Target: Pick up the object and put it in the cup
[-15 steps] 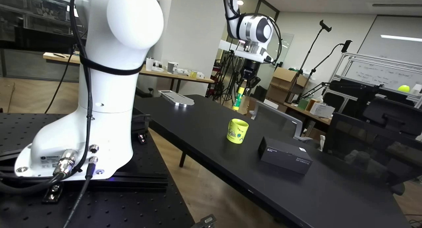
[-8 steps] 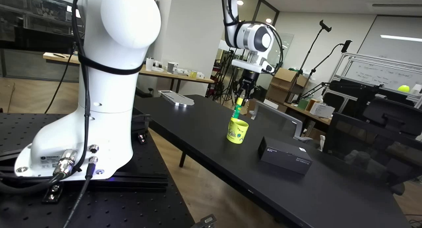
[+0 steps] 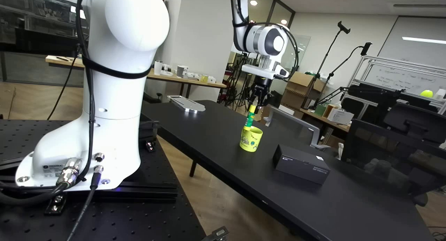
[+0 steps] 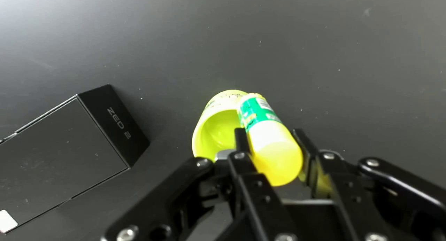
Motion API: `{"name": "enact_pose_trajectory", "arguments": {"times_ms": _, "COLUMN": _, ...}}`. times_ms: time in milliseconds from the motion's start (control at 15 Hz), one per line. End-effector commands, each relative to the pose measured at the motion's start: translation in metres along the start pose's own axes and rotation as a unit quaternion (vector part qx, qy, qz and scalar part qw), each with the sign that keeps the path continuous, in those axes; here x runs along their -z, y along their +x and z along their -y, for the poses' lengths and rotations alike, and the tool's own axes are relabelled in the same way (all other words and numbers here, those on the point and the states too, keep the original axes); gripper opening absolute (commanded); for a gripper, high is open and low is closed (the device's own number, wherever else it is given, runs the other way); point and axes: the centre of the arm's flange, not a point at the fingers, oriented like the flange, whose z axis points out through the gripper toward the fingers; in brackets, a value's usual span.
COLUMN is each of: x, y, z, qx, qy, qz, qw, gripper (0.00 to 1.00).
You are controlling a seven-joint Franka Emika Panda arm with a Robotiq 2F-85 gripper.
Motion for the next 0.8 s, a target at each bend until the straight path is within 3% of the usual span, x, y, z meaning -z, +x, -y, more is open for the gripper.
{"name": "enact_pose_trajectory", "arguments": {"times_ms": 0, "x": 0.012, "y": -0.011, "z": -0.005, "qx": -0.025, "qy": -0.008, "qz": -0.02, "qw": 0.9994, "gripper": 0.09}}
{"name": "enact_pose_trajectory", "arguments": {"times_ms": 333, "x": 0.019, "y": 0.003, "z": -0.019, "qx": -0.038, "qy": 0.0, "qz": -0.028, "qw": 0.9989, "gripper": 0.09}}
{"name": "enact_pose_trajectory", "arguments": {"times_ms": 733, "x": -0.012, "y": 0.007, "z": -0.021, "qx": -0.043, "qy": 0.012, "qz": -0.032, "qw": 0.9985, "gripper": 0.09}}
